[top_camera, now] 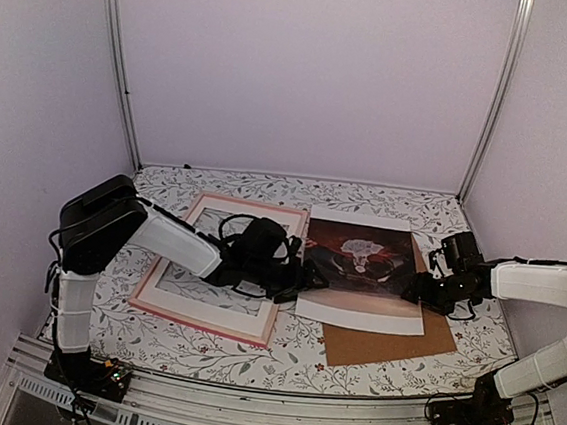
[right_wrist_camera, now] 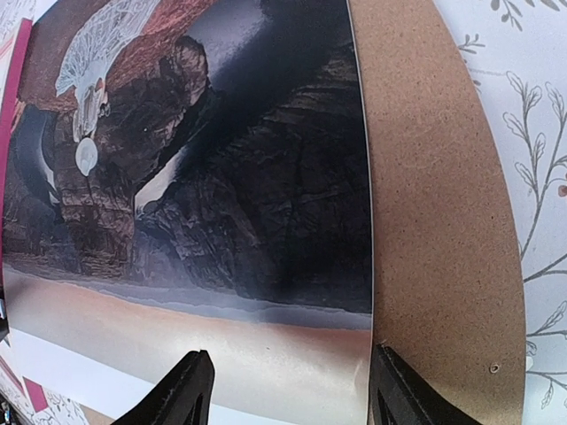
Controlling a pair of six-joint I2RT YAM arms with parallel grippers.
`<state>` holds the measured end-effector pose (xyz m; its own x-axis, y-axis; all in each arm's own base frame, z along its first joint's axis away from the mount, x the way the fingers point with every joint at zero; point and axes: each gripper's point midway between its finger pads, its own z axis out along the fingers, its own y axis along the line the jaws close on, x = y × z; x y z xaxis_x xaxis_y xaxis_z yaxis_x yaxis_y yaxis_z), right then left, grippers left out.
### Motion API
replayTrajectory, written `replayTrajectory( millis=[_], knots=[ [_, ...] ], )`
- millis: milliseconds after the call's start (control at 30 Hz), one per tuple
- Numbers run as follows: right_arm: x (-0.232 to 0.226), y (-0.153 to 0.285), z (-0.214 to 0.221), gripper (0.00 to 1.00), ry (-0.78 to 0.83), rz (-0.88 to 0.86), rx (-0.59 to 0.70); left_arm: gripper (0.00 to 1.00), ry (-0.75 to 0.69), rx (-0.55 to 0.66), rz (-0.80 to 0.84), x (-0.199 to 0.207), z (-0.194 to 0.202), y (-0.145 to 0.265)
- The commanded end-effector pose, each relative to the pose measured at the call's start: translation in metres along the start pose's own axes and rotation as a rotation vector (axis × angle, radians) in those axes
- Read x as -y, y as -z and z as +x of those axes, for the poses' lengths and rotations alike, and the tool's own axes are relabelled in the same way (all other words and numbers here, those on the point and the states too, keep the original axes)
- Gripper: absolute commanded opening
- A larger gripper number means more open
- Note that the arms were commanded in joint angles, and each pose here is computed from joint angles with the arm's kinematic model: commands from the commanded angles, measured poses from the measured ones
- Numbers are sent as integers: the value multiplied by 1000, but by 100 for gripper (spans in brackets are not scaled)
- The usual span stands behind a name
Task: Put the photo into the frame
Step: Pick up the photo from the backboard, then turn over the photo.
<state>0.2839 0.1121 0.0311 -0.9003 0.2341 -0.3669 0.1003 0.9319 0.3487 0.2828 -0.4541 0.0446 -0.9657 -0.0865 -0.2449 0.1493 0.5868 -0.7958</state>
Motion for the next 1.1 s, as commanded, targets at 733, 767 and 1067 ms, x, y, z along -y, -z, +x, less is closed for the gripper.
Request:
replayTrajectory(
  millis=[733, 767, 1067],
  knots=[
    [-26, 13, -20, 65, 58, -32, 24, 3, -160, 28, 49, 34, -27, 22],
    [-27, 14, -22, 66, 66, -36, 28, 0, -171, 34, 48, 37, -30, 25],
    [-55, 56, -57, 78, 158, -55, 125, 0, -350, 105, 24, 83, -53, 79]
  ],
)
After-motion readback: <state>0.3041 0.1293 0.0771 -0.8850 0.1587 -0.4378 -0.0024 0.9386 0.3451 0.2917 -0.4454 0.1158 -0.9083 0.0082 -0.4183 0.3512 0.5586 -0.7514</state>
